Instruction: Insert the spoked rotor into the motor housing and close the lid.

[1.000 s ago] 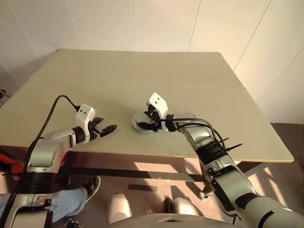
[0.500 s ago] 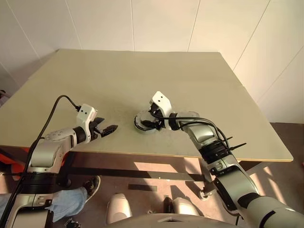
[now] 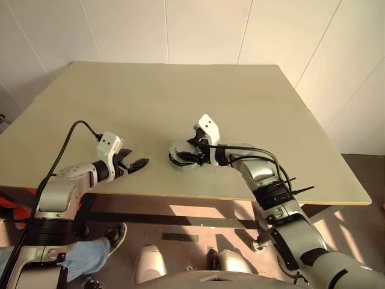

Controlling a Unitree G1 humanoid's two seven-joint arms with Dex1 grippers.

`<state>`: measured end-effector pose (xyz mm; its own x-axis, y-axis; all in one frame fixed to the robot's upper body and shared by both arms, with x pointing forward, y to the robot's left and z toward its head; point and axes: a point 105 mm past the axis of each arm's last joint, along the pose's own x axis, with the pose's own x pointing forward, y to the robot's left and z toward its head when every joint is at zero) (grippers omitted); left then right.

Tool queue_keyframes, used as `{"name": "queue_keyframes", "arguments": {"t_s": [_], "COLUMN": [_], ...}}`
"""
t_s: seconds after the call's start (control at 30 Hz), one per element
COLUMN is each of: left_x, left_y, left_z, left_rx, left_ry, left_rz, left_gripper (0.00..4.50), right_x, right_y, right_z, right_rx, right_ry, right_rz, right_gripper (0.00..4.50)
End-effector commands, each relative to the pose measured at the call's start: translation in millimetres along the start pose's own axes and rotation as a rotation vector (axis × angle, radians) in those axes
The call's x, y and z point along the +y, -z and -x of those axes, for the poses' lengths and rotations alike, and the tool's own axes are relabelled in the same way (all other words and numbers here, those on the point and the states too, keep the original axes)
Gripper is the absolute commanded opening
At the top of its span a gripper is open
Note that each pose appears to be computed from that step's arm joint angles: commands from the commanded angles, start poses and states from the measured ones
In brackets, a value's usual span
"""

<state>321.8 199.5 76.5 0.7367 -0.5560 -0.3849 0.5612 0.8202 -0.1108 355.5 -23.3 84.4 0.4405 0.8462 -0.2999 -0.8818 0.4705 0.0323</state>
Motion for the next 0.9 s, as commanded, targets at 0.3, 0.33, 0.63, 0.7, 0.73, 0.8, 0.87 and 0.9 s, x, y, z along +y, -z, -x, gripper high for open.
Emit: {"name": "queue_keyframes", "arguments": {"t_s": [0.3, 0.33, 0.63, 0.7, 0.73, 0.8, 0.87, 0.9], "left_x": [-2, -2, -2, -2, -2, -2, -2, -1], "left_y": [-15, -15, -14, -14, -14, -14, -14, -14], "left_z": [1, 1, 2, 1, 1, 1, 1, 1], "left_rx": [-0.037, -0.037, -0.035, -0.035, -0.034, -0.034, -0.033, -0.033], "left_ry": [0.011, 0.011, 0.010, 0.011, 0.012, 0.012, 0.012, 0.011], "left_rz": [-0.044, -0.043, -0.039, -0.039, -0.040, -0.040, -0.041, -0.041], "left_gripper": [4.50, 4.50, 4.50, 4.50, 4.50, 4.50, 4.50, 4.50], "right_x": [0, -1, 11, 12, 13, 13, 13, 12], "right_y": [-6, -4, -6, -6, -6, -3, -1, 0], "right_z": [1, 1, 2, 2, 2, 2, 2, 2], "right_rx": [-0.002, 0.006, -0.013, -0.014, -0.014, -0.007, 0.002, 0.004], "right_ry": [0.010, 0.013, -0.055, -0.062, -0.063, -0.063, -0.060, -0.057], "right_rz": [0.089, 0.096, 0.133, 0.135, 0.134, 0.136, 0.136, 0.135], "right_gripper": [3.03, 3.03, 3.03, 3.03, 3.03, 3.03, 3.03, 3.03]}}
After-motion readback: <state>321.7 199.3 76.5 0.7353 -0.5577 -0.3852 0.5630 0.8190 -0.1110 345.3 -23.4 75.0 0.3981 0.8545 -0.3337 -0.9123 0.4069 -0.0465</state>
